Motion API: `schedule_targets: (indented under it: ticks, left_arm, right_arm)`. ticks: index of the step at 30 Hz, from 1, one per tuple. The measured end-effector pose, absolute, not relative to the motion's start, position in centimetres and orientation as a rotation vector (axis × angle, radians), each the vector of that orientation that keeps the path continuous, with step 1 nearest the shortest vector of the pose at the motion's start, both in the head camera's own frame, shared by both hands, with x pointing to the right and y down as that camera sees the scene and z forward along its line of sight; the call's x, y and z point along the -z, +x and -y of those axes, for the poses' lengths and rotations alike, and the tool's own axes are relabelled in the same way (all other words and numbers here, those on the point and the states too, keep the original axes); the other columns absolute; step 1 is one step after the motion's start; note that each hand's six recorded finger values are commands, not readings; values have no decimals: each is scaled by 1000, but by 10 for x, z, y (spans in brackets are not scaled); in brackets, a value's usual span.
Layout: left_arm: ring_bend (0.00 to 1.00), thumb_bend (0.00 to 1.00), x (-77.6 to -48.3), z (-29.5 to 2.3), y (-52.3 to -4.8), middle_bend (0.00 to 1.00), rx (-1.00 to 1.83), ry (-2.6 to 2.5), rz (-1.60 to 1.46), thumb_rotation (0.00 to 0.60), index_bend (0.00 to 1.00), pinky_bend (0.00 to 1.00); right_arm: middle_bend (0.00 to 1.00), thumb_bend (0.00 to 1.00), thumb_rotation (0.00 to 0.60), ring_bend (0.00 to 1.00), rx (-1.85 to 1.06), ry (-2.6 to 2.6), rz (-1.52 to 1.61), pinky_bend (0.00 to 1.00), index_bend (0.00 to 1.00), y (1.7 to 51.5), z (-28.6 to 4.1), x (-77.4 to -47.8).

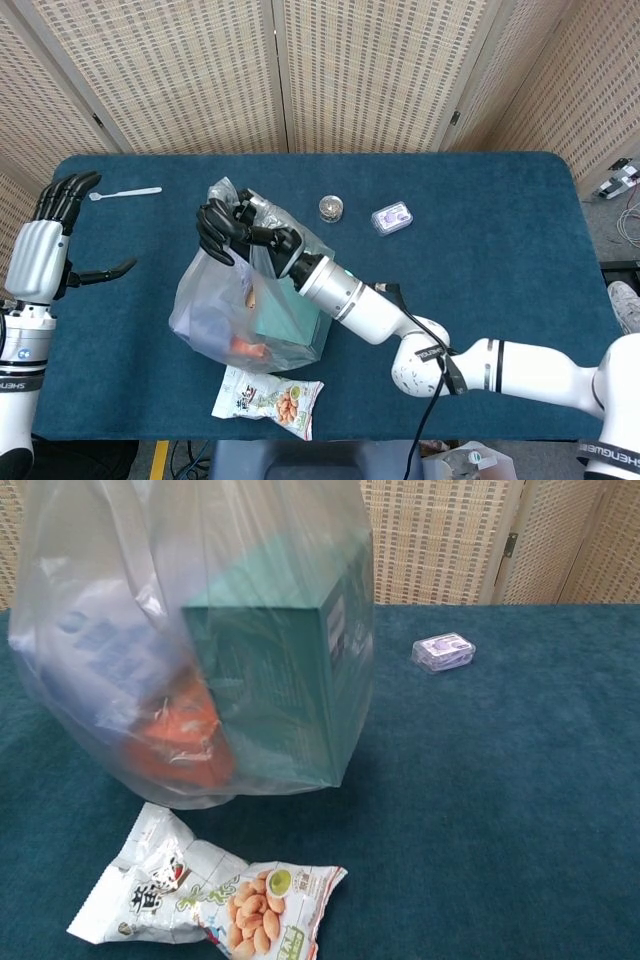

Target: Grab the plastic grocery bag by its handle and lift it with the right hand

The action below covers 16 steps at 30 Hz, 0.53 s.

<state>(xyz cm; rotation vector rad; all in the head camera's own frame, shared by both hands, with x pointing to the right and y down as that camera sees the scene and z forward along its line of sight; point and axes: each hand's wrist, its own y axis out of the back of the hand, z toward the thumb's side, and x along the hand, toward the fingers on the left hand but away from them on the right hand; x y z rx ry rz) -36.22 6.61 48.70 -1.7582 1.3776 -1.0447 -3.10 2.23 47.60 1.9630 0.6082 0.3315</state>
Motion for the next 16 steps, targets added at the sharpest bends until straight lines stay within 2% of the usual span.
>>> schedule_targets:
  ticks: [9, 16]
  left_arm:
    - [0, 0, -504, -74, -382, 74, 1166, -1710, -1329, 600, 99, 0]
    - [0, 0, -525, -108, -413, 74, 1325, -1672, -1300, 600, 99, 0]
  right_arm:
    - [761, 451, 600, 707, -351, 1978, -608, 858, 764, -26, -21, -460]
    - [761, 452, 600, 707, -356, 1990, -613, 857, 764, -20, -20, -453]
